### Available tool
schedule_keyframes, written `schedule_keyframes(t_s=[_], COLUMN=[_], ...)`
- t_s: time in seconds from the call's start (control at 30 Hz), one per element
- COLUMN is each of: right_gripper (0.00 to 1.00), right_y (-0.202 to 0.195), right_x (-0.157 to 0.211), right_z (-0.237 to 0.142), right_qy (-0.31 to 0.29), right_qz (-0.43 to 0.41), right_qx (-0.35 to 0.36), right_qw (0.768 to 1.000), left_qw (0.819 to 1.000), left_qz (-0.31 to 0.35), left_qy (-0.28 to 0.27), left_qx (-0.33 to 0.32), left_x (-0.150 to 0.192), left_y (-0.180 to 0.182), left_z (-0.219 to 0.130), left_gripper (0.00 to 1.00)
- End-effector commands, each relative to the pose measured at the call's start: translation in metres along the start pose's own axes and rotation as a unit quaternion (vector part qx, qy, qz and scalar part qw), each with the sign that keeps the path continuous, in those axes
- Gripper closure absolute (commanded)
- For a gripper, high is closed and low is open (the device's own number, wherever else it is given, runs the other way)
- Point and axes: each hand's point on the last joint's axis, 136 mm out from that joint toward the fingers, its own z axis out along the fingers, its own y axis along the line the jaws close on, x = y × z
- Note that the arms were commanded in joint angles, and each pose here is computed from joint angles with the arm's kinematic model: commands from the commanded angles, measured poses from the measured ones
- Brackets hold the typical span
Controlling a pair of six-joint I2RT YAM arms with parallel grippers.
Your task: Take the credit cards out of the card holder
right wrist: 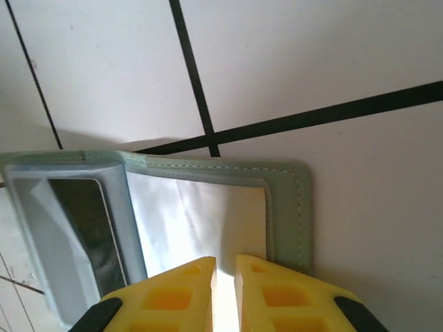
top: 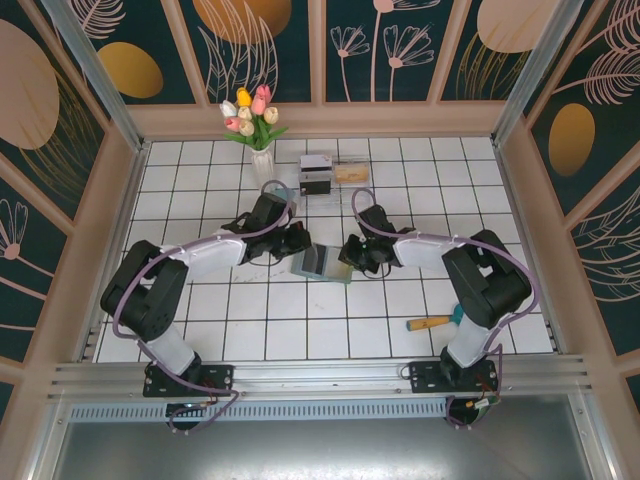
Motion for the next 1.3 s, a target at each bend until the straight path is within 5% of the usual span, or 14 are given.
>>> schedule_keyframes(t_s=[0.0,0.5,1.27], right_gripper=[0.82,0.79,0.77], right_y=[0.0,0.064,0.054], right_x=[-0.006,0.013,0.025], right_z=[-0.002,0.003,0.021], right_qy=[-0.011,0.048,0.086], right_qz=[-0.019,-0.045,-0.069], right_qx=[0.022,-0.126,-0.112], right_qw=[1.0,0.99,0.988], left_qw=[0.998,0.995,0.993], left_qz=[0.004,-0.006,-0.011], left_qy=[0.018,0.061,0.074], left_qx=[-0.057,-0.076,-0.095], left_x=[0.015,0.042,0.055], left_y=[0.032,0.061,0.078], left_z=[0.005,0.021,0.024], left_gripper=[0.94,0.95,0.96])
